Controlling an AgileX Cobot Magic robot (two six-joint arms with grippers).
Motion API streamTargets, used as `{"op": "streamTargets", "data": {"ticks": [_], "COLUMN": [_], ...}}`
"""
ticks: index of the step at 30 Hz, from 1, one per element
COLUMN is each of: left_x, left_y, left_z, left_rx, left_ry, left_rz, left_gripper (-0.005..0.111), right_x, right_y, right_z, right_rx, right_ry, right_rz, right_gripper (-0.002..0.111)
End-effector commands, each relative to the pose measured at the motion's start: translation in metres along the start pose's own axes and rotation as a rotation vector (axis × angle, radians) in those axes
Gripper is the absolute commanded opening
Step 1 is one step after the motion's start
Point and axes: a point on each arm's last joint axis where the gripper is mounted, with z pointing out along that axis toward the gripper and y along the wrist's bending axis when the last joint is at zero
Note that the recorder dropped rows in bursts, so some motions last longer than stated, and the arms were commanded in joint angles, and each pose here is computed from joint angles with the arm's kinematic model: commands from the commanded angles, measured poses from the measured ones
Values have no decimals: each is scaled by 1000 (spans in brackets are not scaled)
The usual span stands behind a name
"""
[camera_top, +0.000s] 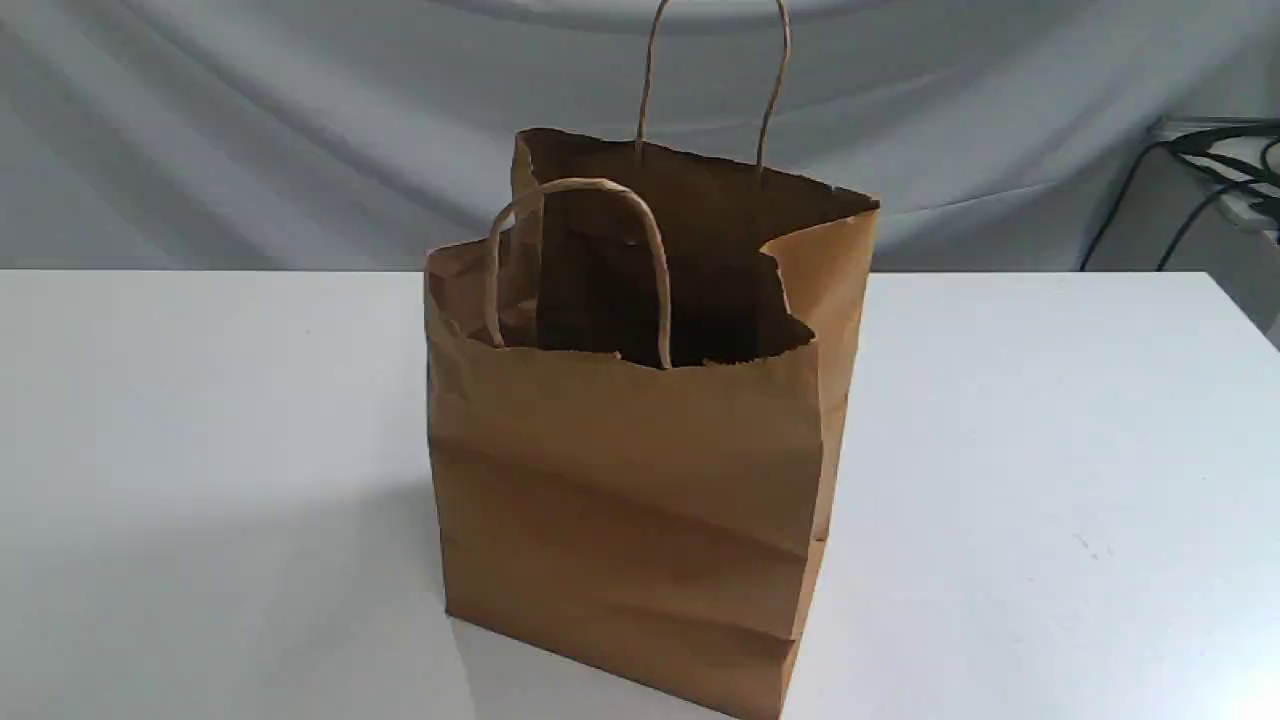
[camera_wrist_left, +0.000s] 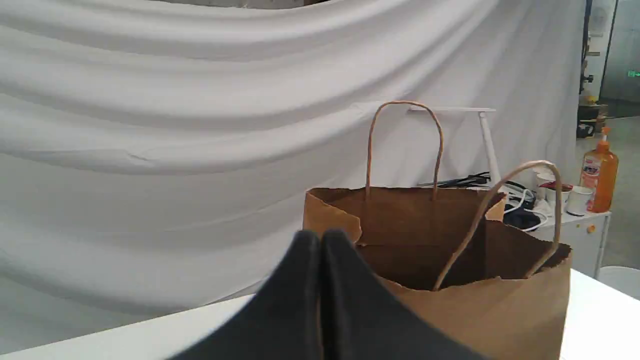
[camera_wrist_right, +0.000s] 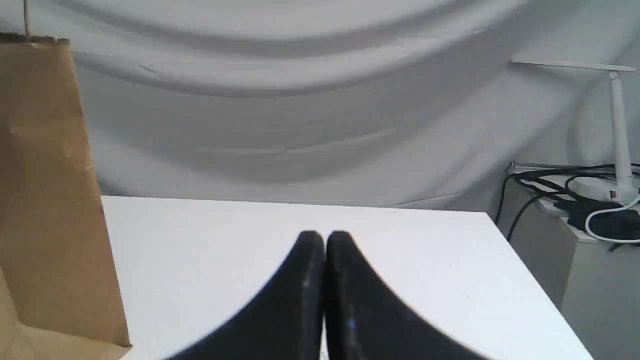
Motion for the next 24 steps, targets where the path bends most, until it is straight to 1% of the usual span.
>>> {"op": "streamTargets", "data": {"ticks": [1,4,6,24], "left_x": [0,0,0,0], "left_y": [1,1,1,1], "left_z": [-1,-1,-1,-1], "left_rx": [-6,-6,-6,-6], "left_ry": [-8,-8,-8,-8], "left_rz": [-13,-11,-11,-11], "left_gripper": [0,0,0,0], "right_x": [2,2,2,2], "right_y": [0,1,1,1], "right_z": [0,0,0,0], "right_rx": [7,-2,-4,-5], "right_ry": [12,13,13,13], "right_rz": [15,128,159,162], "right_gripper": [0,0,0,0]}}
